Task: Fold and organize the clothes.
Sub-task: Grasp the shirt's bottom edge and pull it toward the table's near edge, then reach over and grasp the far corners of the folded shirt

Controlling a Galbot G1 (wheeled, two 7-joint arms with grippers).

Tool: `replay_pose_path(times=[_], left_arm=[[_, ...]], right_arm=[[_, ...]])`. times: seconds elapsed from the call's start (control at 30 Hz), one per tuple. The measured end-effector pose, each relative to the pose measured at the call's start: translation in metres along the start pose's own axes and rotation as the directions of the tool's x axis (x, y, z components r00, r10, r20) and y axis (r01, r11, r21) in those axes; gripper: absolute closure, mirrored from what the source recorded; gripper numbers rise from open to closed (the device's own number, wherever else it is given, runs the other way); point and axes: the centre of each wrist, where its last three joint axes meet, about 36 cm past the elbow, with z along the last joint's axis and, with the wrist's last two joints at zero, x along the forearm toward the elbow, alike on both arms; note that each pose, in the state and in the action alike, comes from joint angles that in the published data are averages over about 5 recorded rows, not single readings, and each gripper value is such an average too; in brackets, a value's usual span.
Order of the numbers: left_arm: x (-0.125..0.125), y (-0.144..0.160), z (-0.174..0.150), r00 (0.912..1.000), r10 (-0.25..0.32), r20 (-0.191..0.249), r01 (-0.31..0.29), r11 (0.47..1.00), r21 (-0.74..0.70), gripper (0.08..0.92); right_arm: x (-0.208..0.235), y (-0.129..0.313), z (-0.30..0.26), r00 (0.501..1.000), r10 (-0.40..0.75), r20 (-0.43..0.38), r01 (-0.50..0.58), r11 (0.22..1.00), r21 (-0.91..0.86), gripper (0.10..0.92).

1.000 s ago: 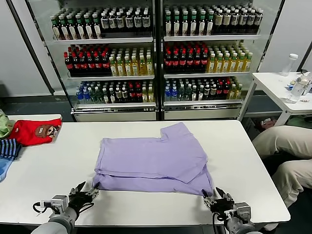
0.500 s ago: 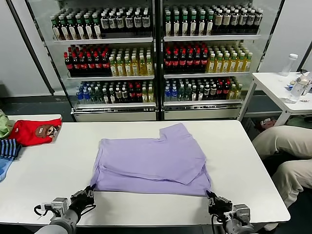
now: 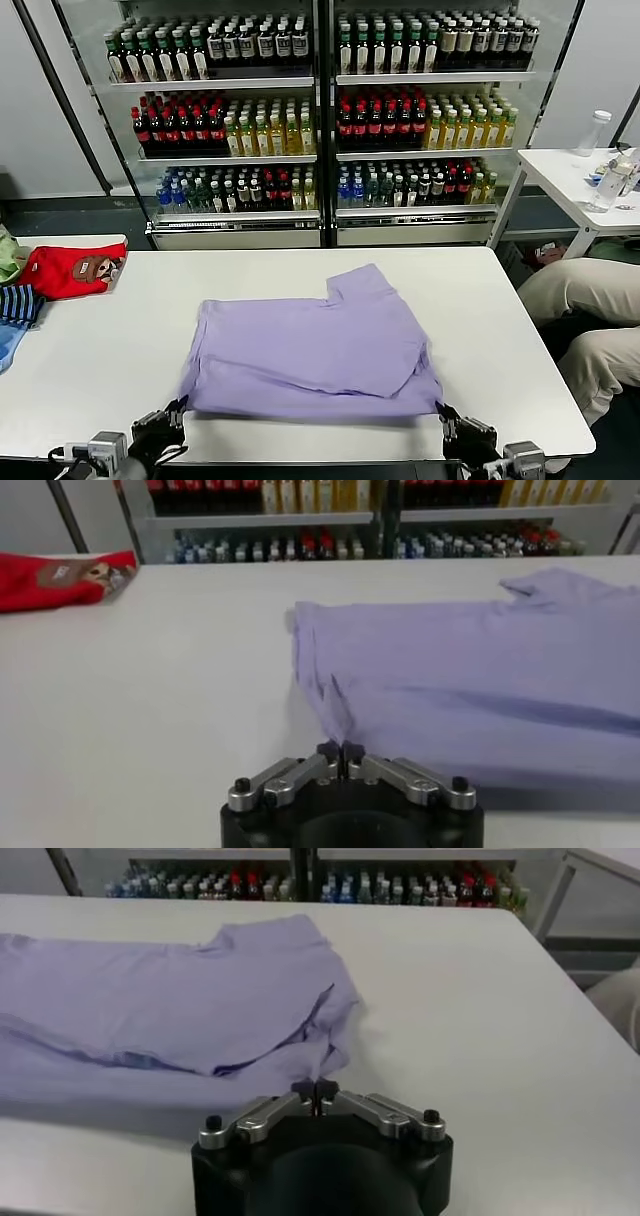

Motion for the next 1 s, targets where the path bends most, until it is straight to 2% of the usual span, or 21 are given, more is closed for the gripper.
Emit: replay_pose_path(times=[0.23, 0.37, 0.5, 0.73, 0.87, 1.0], left_arm=[[0.007, 0.007, -0.001, 0.9997, -0.021, -0.008, 0.021, 0.999, -0.032, 0.690], [0.011, 0.011, -0.011, 0.9993, -0.029, 0.023, 0.030, 0.999, -0.042, 0.569], [0.009, 0.016, -0.022, 0.9978, -0.024, 0.062, 0.027, 0.998, -0.053, 0.457], [-0.025, 0.028, -0.044, 0.9922, 0.006, 0.124, 0.002, 0.998, -0.067, 0.267], [-0.051, 0.037, -0.059, 0.9882, 0.022, 0.152, -0.011, 0.997, -0.074, 0.190], [-0.078, 0.047, -0.072, 0.9856, 0.033, 0.166, -0.020, 0.996, -0.082, 0.178]], right_arm=[[0.010, -0.001, -0.014, 0.999, -0.001, 0.041, 0.000, 1.000, 0.022, 0.669], [0.006, -0.005, -0.027, 0.997, -0.008, 0.082, 0.006, 1.000, 0.022, 0.556], [-0.015, -0.011, -0.043, 0.990, -0.009, 0.137, 0.008, 1.000, 0.011, 0.435], [-0.083, -0.018, -0.077, 0.974, -0.019, 0.224, 0.019, 1.000, 0.001, 0.244], [-0.126, -0.020, -0.099, 0.968, -0.016, 0.250, 0.017, 1.000, -0.004, 0.204], [-0.170, -0.018, -0.122, 0.966, -0.007, 0.257, 0.010, 1.000, -0.010, 0.200]])
